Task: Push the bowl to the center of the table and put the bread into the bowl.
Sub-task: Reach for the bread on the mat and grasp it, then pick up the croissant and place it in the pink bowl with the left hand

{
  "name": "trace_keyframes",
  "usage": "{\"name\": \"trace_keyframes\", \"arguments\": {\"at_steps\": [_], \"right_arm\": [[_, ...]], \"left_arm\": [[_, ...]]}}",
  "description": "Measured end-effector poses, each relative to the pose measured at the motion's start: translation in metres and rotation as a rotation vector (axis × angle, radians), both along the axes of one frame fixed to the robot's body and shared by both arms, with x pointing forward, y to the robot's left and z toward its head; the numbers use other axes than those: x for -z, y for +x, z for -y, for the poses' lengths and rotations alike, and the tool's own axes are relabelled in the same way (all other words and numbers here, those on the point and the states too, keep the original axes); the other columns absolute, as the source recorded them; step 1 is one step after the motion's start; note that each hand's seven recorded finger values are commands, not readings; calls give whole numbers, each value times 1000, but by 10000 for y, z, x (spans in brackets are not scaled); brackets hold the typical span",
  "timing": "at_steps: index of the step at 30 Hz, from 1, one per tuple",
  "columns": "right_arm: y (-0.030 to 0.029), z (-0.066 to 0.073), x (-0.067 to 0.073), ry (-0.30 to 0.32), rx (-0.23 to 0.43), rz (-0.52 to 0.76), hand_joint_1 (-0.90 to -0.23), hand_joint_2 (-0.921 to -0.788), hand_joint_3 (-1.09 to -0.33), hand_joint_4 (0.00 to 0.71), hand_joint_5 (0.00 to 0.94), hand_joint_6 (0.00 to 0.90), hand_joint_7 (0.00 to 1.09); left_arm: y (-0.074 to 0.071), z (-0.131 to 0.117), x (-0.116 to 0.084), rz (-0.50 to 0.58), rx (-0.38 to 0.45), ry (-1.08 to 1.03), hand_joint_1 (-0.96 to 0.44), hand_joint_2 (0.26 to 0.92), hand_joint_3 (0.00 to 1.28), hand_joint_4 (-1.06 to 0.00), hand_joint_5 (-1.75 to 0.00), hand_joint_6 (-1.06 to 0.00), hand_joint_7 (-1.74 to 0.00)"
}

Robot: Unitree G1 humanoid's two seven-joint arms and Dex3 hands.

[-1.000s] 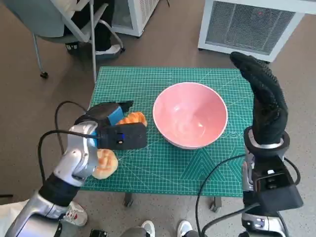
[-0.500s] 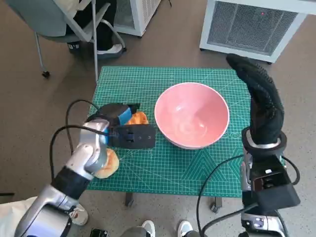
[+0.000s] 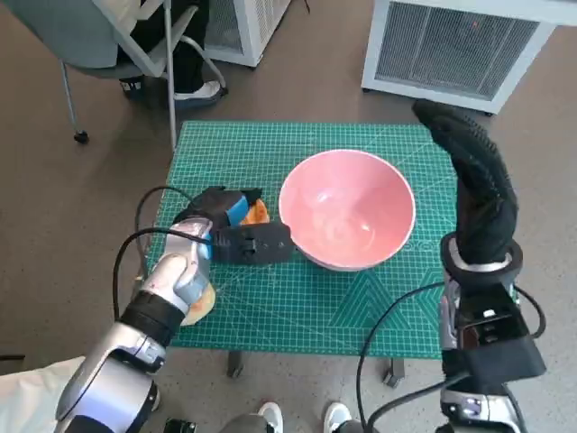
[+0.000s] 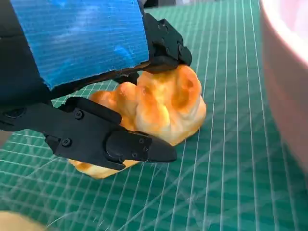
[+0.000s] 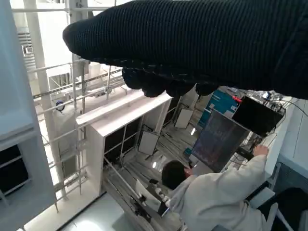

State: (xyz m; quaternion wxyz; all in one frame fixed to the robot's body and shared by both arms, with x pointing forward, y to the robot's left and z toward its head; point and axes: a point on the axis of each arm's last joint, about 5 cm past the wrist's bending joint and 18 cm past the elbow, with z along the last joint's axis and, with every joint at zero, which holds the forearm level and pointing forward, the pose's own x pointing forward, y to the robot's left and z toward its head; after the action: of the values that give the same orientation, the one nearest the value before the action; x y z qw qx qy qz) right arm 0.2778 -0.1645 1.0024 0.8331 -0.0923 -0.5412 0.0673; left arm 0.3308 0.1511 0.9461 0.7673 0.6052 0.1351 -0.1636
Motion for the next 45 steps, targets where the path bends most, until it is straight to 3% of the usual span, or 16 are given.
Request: {"name": "trace_keyframes", "arguments": {"at_steps": [1,2,4,11,13,14,17,21,22,25,28,33,36,40,45], "right_arm": [[-2,0,0,0,0,0,-504,-921,-638,364,1,-1,716],[-5,1,2,0,0,0,-502,-921,-638,364,2,-1,716],[-8,2,7,1,1,-3,-501,-921,-638,364,2,-1,716],[-12,-5,24,7,-1,-13,-499,-921,-638,364,1,-1,717],[-13,-6,25,8,-1,-13,-498,-921,-638,364,1,-1,716],[-13,-6,24,8,-1,-13,-498,-921,-638,364,1,-1,716],[-16,-7,23,9,-1,-11,-497,-921,-638,364,1,-1,716],[-18,-5,27,15,0,-12,-501,-921,-637,365,2,-1,716],[-19,-4,27,18,0,-13,-503,-921,-637,366,2,-1,716],[-22,-3,29,23,0,-13,-505,-921,-636,366,2,-1,716],[-23,-4,25,24,-1,-10,-507,-921,-635,366,2,-1,717],[-23,-8,25,24,-2,-10,-509,-921,-634,367,3,-1,717],[-23,-9,26,25,-3,-10,-511,-921,-631,371,4,-1,717],[-23,-11,27,25,-3,-11,-513,-921,-629,375,6,-1,717],[-24,-12,28,26,-3,-11,-514,-921,-629,376,7,-1,717]], "left_arm": [[3,-10,5,9,-6,-13,-307,921,127,-363,-1547,-495,-938],[6,-19,10,15,-10,-21,-330,921,166,-380,-1644,-509,-1161],[9,-35,21,27,-15,-33,-341,921,180,-401,-1694,-523,-1269],[12,-93,43,65,-10,-73,-355,921,170,-517,-1742,-565,-1345],[15,-120,29,74,-6,-80,-143,731,520,-520,-1579,-542,-1400],[17,-135,20,78,-5,-83,-91,679,615,-521,-1540,-537,-1417],[24,-199,-34,101,-16,-93,-35,647,664,-534,-1470,-542,-1405],[36,-297,-183,164,-33,-106,-5,722,495,-578,-1341,-582,-1307],[38,-317,-231,184,-37,-110,-1,768,397,-594,-1371,-615,-1175],[33,-354,-422,261,-50,-120,2,868,172,-655,-1332,-662,-1027],[10,-353,-629,352,-54,-138,3,901,84,-697,-1206,-667,-1083],[-76,-293,-927,513,-33,-166,3,912,42,-728,-1097,-678,-1141],[-162,-230,-1057,630,8,-205,3,908,31,-742,-1147,-713,-1037],[-251,-120,-1141,766,131,-256,3,902,28,-752,-1208,-751,-920],[-297,0,-1147,829,307,-278,2,896,28,-775,-1165,-747,-942]]}}
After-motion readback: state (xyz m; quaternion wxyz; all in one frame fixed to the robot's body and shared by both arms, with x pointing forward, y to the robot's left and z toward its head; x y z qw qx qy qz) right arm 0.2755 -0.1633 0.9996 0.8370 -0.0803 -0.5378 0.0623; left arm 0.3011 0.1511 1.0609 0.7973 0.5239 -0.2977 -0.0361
